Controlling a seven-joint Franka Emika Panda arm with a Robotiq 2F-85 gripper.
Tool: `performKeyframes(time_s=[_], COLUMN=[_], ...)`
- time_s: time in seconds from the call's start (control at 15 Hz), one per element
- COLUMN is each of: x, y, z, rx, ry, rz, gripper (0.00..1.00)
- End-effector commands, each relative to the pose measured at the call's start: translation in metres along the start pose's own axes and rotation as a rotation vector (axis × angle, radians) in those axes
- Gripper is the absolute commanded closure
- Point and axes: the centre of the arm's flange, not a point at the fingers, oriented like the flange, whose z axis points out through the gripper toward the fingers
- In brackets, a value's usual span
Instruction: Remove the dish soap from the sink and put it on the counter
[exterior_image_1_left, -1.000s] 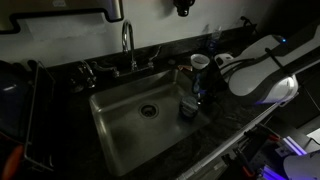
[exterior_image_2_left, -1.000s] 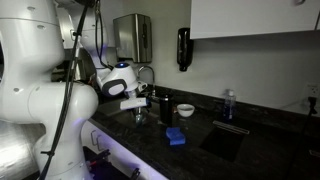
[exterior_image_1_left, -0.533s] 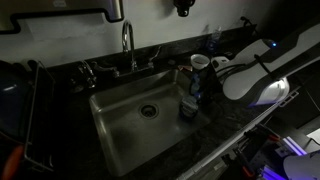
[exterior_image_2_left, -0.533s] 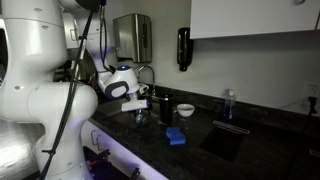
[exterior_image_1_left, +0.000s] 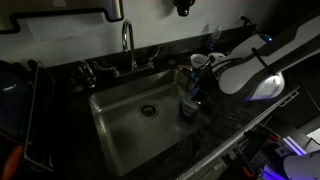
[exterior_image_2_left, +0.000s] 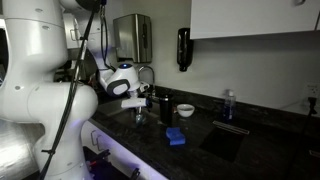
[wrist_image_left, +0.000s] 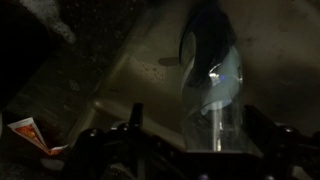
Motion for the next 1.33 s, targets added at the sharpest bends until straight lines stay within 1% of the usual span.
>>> performKeyframes(time_s=[0.0,0.53,0.67,0.87,1.07,1.27], x=[0.001,0.001,0.000,0.010,0.012,0.009], y=[0.000,-0.001,-0.003,-0.011,-0.016,-0.011], z=[0.000,0.000,0.005,0.004,0.005,0.005], rx=[0.002,0.002,0.045,0.057,0.049,0.009], ry=[0.001,0.002,0.024,0.038,0.017,-0.011], rz=[0.002,0.001,0.005,0.018,0.047,0.063], gripper=[0.00,0.00,0.00,0.00,0.00,0.00])
